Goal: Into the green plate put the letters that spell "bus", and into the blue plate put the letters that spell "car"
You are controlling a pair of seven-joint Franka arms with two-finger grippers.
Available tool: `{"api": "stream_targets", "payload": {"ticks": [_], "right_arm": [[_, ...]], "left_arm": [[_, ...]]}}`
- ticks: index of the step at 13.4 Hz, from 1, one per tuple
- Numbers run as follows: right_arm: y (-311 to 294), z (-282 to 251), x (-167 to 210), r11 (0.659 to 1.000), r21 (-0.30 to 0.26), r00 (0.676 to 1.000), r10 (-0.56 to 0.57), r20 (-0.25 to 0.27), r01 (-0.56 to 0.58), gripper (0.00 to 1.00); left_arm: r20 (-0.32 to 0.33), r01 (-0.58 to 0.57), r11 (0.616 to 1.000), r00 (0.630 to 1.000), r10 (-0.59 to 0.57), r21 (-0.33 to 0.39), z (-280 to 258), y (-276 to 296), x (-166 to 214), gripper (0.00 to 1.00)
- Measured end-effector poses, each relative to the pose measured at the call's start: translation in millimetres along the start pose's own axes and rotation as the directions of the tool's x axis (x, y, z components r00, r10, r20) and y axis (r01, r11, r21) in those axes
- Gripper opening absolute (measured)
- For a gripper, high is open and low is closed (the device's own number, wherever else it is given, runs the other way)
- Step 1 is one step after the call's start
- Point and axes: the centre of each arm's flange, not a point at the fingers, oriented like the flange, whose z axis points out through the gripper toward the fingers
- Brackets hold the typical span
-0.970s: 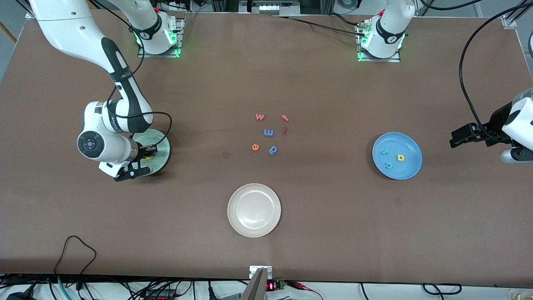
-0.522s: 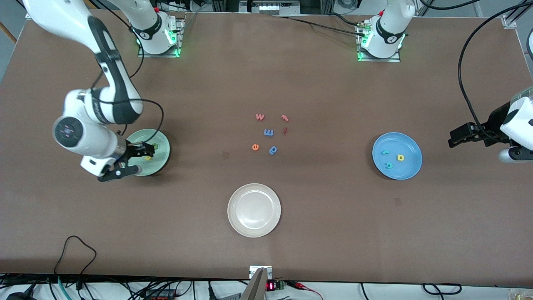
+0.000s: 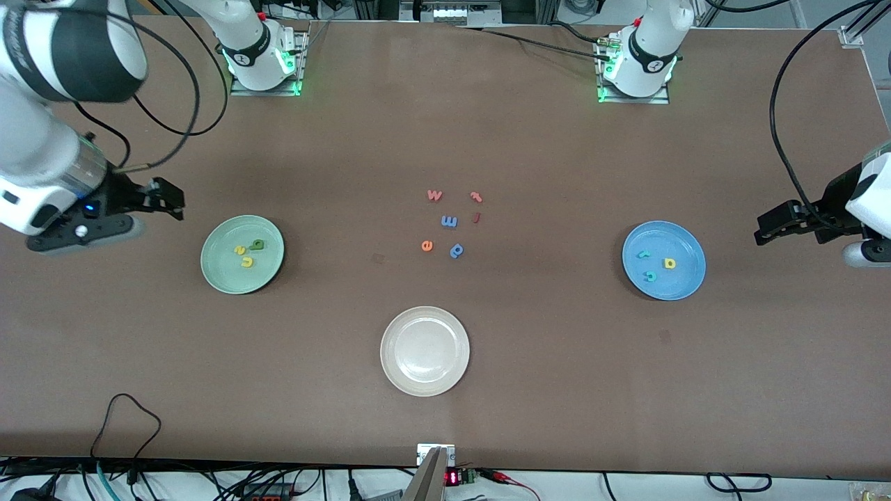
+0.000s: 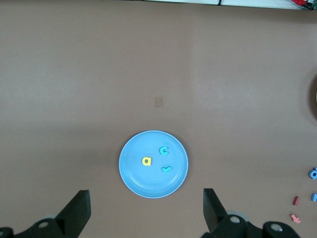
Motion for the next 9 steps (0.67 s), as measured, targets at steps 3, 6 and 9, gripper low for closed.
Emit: {"api": "stream_targets", "payload": {"ticks": [3,6,9], "right_arm": [[22.9,-13.8,-12.6,0.999,-0.001,0.999,0.041,-0.001,-0.041,1.00],[46.4,-15.2,-20.4,0.997,0.000,0.997,0.082,0.000,-0.082,1.00],[56.4,-14.9,-24.2,0.995,0.003,0.995,0.099,0.005,-0.099,1.00]], "left_arm": [[-0.002,0.000,1.000,1.000,0.000,0.000,-0.9,-0.1,-0.2,1.00],[-0.002,-0.001,1.000,1.000,0.001,0.000,-0.9,0.7,-0.3,1.00],[-0.001,-0.004,1.000,1.000,0.004,-0.001,-0.9,2.3,-0.3,1.00]]}}
